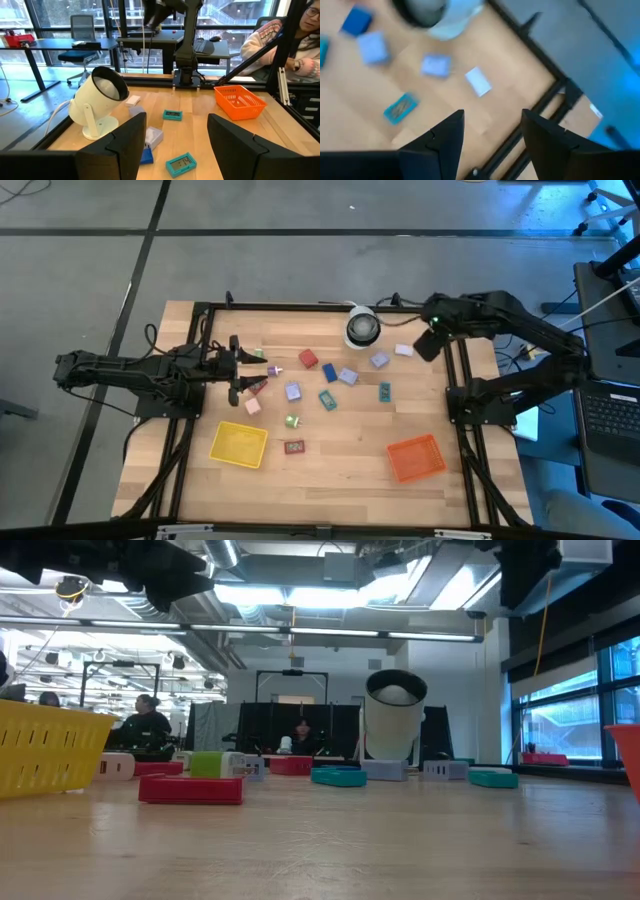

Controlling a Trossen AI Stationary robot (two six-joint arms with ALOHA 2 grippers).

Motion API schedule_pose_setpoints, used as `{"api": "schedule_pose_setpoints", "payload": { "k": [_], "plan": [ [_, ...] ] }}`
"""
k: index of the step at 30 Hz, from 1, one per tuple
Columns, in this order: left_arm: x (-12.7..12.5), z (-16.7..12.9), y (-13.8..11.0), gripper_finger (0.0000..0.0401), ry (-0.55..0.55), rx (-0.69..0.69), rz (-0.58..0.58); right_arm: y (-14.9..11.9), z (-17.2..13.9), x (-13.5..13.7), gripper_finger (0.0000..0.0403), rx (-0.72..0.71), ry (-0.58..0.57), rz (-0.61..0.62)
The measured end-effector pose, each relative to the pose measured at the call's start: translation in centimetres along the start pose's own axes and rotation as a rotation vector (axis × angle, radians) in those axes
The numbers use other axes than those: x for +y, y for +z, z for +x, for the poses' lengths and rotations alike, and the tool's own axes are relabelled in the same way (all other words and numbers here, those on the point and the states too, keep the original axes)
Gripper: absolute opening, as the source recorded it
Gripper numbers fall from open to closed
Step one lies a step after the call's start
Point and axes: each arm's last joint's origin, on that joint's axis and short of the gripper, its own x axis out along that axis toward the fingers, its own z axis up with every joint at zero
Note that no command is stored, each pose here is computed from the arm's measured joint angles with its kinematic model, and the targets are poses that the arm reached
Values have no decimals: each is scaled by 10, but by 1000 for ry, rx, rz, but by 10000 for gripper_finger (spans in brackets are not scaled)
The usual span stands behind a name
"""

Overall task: Pick & Place Office items
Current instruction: Put the white digital timer into the yellow bin

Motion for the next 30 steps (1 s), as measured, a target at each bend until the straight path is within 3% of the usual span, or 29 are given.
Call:
{"api": "schedule_pose_setpoints", "payload": {
  "k": [7, 9, 13, 19, 23, 30],
  "plan": [
    [0, 0, 0, 208, -1, 3, -24, -2, 39, 19, 197, 207, 78, -144],
    [0, 0, 0, 208, -1, 4, -25, -5, 48, 23, 197, 259, 101, -121],
    [0, 0, 0, 208, -2, 4, -25, -6, 60, 12, 197, 287, -4, 177],
    [0, 0, 0, 208, -2, 4, -25, -6, 68, 1, 197, 297, 1, 496],
    [0, 0, 0, 208, -3, 4, -25, 6, 78, -1, 197, 187, 42, 760],
    [2, 0, 4, 208, 61, -42, -77, 32, 111, -9, 197, -25, 167, 1061]
  ]
}}
